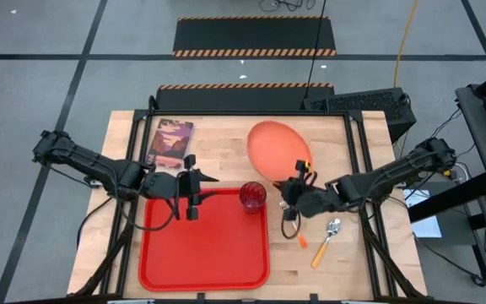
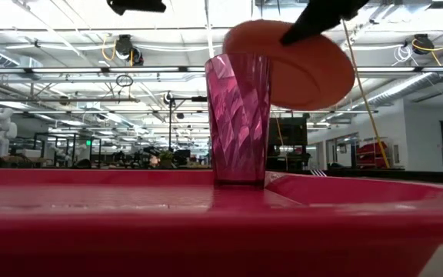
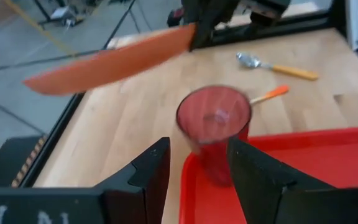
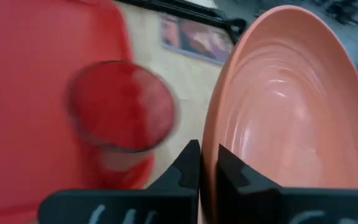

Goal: Pick and place plate/cup/fork/spoon on tray
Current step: Put the orange plate on the red serving tray to the bottom left of the red cup

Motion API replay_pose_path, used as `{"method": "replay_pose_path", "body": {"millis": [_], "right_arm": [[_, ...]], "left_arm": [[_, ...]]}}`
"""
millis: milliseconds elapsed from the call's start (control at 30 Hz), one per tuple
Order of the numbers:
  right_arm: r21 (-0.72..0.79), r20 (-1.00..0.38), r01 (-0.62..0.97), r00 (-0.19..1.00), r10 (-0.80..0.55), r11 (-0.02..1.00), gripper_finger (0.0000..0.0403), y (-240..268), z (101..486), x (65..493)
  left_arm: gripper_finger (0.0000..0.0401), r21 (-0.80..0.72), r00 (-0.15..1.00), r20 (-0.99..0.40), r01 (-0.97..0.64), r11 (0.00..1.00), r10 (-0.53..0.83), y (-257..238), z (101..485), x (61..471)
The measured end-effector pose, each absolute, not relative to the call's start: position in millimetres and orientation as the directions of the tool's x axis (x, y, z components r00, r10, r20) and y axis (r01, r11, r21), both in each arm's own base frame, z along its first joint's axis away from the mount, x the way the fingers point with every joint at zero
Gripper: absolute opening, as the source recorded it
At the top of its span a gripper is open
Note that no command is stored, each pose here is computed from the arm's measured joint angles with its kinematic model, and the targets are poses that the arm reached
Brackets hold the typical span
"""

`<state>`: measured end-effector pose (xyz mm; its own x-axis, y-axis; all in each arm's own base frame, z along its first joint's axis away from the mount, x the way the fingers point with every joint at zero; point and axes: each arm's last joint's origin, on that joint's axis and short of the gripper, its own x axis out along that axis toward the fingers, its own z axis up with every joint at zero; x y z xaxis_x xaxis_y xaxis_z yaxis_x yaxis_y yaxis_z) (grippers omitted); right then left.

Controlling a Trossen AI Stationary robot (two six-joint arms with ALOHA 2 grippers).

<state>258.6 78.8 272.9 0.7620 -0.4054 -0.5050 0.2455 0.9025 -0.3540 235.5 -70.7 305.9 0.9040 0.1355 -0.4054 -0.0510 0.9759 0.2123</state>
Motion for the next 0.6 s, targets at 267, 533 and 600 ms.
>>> {"method": "replay_pose_path", "body": {"millis": [267, 533, 600], "right_arm": [[-0.347, -0.439, 0.16, 0.843, -0.311, 0.924, 0.0001, 107, 296, 259], [-0.456, -0.467, 0.014, 0.847, -0.252, 0.89, 0.0001, 149, 303, 293], [-0.46, -0.503, -0.05, 0.837, -0.214, 0.886, 0.0001, 160, 304, 307]], "left_arm": [[0.0163, 0.27, 0.956, -0.292, 0.068, 0.96, 0.014, -98, 320, 231], [0.0163, 0.297, 0.981, -0.159, 0.153, 0.942, -0.109, -129, 343, 219], [0.0163, 0.292, 0.978, -0.154, 0.179, 0.94, -0.138, -138, 351, 215]]}}
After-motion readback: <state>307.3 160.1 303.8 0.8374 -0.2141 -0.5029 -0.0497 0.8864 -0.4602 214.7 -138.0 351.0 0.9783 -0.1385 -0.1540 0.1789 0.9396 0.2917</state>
